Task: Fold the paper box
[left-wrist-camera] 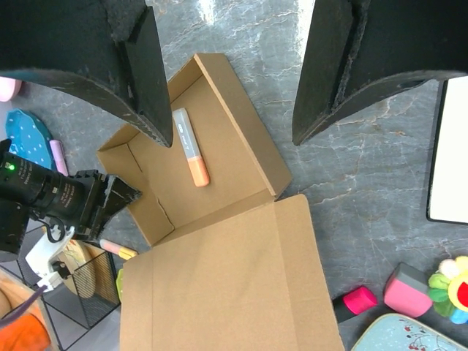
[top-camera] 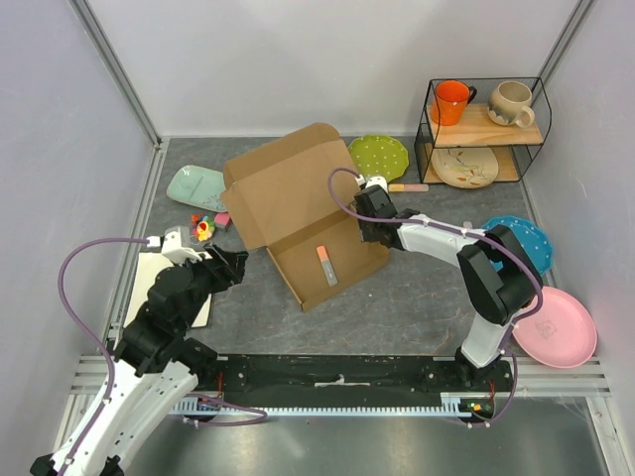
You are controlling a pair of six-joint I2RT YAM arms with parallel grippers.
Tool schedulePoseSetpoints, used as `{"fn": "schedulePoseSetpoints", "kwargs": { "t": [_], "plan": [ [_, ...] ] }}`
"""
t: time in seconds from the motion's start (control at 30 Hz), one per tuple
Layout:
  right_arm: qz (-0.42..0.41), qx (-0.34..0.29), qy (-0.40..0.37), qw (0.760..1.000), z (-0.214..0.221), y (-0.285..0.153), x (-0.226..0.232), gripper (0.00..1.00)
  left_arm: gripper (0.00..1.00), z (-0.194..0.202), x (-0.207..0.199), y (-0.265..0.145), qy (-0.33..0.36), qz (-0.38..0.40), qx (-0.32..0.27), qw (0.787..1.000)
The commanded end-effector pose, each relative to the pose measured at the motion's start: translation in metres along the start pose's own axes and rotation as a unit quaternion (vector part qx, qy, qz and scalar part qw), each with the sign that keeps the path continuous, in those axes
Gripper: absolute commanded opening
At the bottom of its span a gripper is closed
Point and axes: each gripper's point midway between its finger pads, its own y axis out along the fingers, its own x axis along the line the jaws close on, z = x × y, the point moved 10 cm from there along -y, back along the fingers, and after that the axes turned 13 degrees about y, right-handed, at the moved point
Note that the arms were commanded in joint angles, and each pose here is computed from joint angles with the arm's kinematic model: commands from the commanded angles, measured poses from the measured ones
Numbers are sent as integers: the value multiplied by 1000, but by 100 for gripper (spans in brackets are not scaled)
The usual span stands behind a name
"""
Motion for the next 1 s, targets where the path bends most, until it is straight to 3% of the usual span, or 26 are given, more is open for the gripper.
{"fn": "schedulePoseSetpoints", "kwargs": {
  "t": [0.0,0.13,0.23,0.53,0.8,0.87,0.93,0.97],
  "plan": [
    [-8,-28,28,999,-1,1,-1,40,73,-14,0,-4,14,-11,-26,1000],
    [-8,-35,42,998,12,-9,-12,22,73,-14,0,1,24,-17,-19,999],
    [-1,-28,44,999,24,-16,-21,17,73,-15,-1,7,26,-25,-20,999],
    [8,-34,33,999,56,-45,-45,16,73,-28,-13,40,48,-29,-34,998],
    [-2,-18,43,999,71,-57,-49,17,83,-60,-34,87,175,1,-28,984],
    [-10,-12,50,999,73,-59,-49,17,84,-56,-38,109,200,32,30,979],
    [-16,-10,59,998,75,-60,-48,17,84,-66,-33,129,187,37,63,980],
    [-20,-7,61,998,76,-60,-48,18,85,-69,-36,133,173,77,79,979]
  ]
}}
